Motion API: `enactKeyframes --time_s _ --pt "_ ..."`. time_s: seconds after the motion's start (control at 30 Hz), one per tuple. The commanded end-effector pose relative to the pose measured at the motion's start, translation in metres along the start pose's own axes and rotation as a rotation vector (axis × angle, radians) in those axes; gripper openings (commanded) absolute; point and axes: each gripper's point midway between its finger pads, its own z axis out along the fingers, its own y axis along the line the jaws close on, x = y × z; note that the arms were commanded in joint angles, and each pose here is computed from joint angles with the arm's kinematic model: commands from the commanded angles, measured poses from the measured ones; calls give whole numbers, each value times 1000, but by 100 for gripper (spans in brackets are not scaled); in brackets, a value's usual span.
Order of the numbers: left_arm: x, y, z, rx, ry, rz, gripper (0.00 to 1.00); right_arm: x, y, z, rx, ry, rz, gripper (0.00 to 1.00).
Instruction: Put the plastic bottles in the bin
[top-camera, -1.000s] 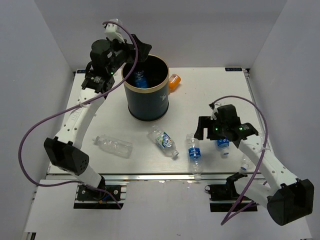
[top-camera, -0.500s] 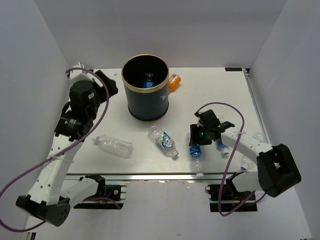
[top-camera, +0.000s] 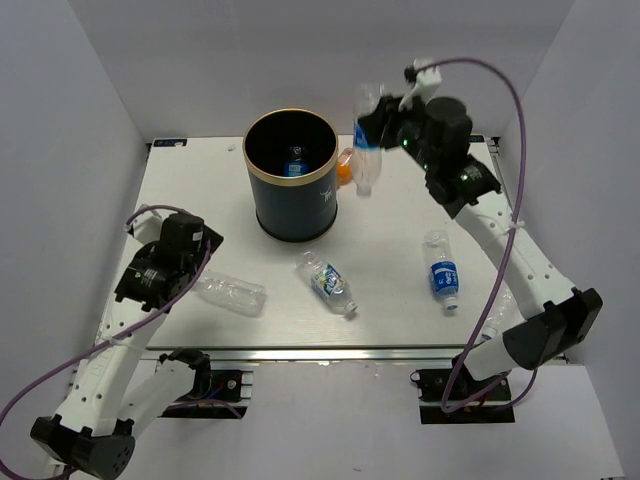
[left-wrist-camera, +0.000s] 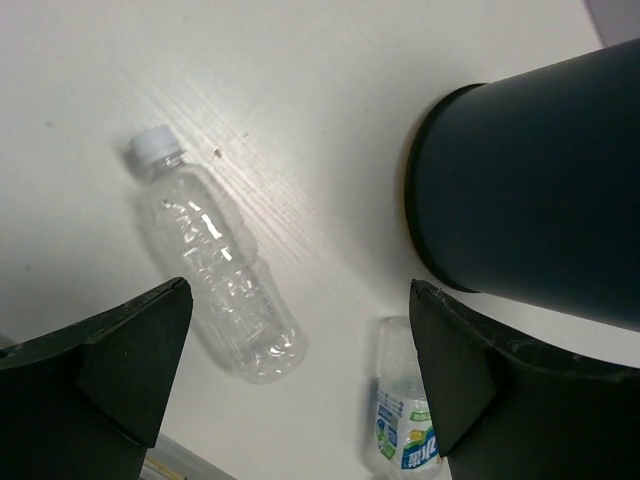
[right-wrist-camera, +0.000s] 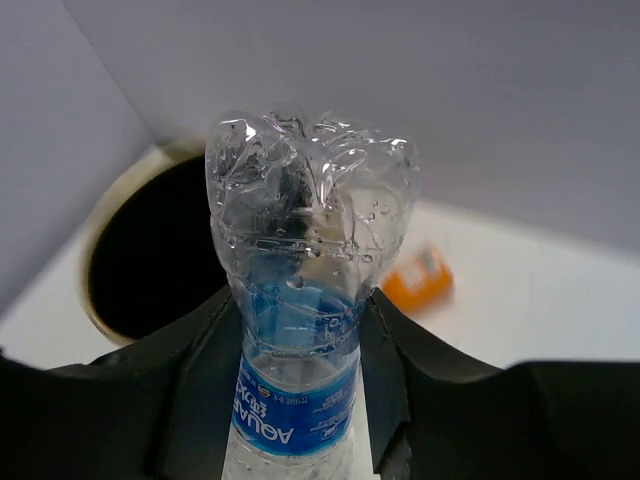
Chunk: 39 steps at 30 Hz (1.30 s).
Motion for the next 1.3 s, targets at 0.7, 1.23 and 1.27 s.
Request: enactKeyframes --time_s 0.7,1.23,1.27 --pt "62 67 48 -247 39 -133 98 -94 115 80 -393 -297 -181 89" --pt "100 65 106 -314 102 -57 89 -3 -35 -58 121 -62 -32 89" --pt "99 65 108 -317 99 -55 87 13 -44 -62 148 -20 7 89"
